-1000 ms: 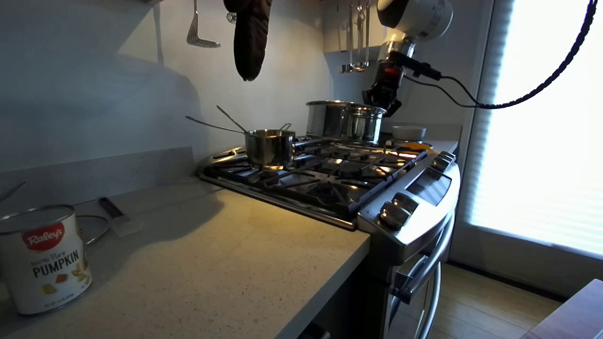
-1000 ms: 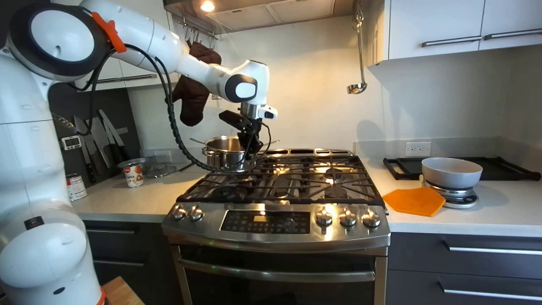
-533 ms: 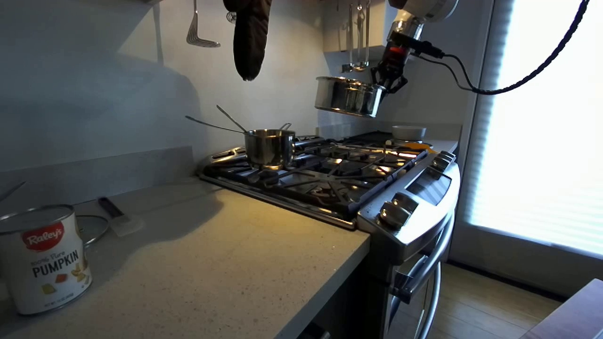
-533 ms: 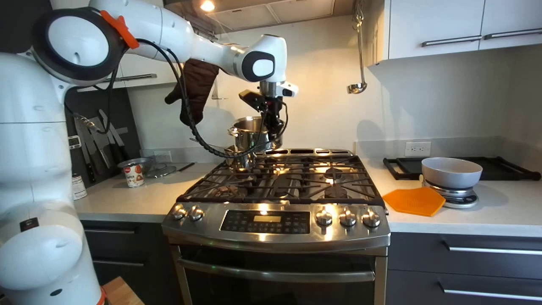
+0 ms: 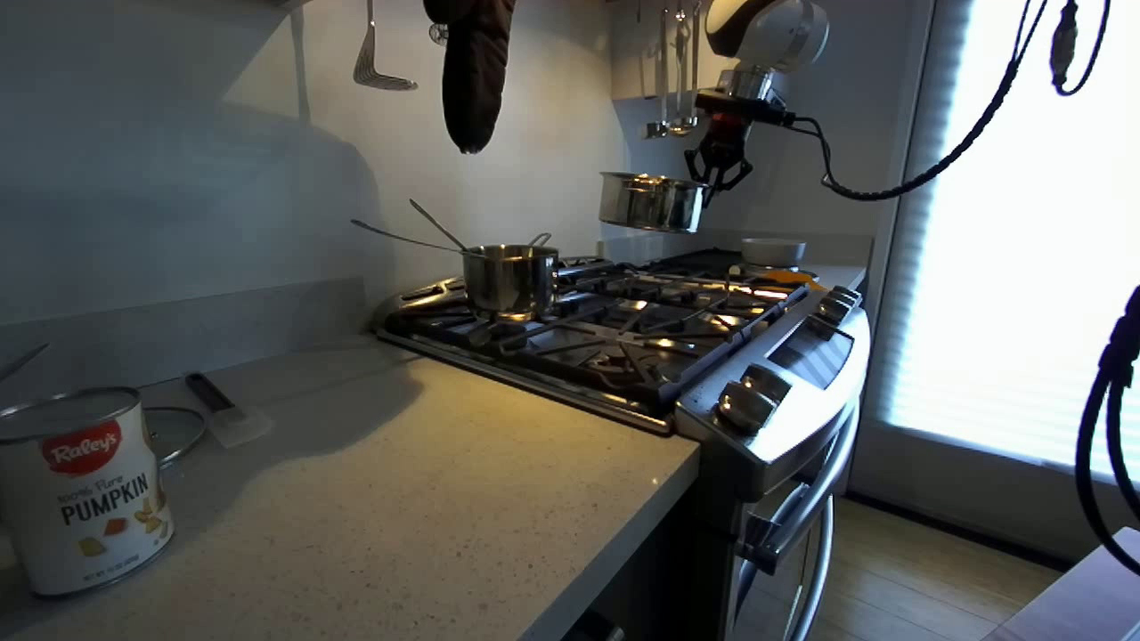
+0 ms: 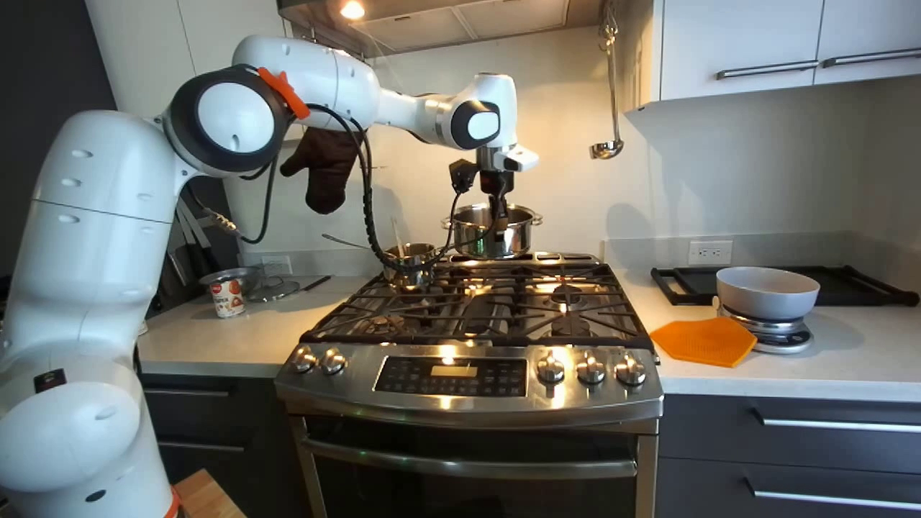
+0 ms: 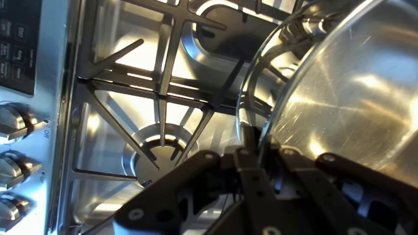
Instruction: Move the pot to the right-front stove plate
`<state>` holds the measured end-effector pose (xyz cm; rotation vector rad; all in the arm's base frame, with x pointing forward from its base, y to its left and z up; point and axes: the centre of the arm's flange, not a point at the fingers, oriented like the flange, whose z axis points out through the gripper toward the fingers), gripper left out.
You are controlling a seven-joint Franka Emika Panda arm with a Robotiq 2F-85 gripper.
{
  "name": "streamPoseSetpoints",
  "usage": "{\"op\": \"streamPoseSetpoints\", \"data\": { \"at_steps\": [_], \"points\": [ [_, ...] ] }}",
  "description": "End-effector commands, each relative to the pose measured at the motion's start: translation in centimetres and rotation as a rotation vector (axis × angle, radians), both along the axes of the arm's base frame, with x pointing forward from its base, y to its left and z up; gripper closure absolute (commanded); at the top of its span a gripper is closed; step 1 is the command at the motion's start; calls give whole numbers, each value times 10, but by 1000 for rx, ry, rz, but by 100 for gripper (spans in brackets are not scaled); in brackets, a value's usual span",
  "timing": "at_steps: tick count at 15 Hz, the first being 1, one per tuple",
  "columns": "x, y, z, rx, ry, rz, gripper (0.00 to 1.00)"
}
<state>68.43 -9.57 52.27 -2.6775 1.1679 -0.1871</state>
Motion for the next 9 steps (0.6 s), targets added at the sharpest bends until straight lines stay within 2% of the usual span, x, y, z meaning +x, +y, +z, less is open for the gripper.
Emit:
{"op": "streamPoseSetpoints", "data": {
  "at_steps": [1,6,9],
  "points": [
    [43,9,17,-15,-23,-195,98],
    [64,8,3,-16,-49,-424,98],
    [68,-1,1,-36,-106,-528,98]
  ]
}}
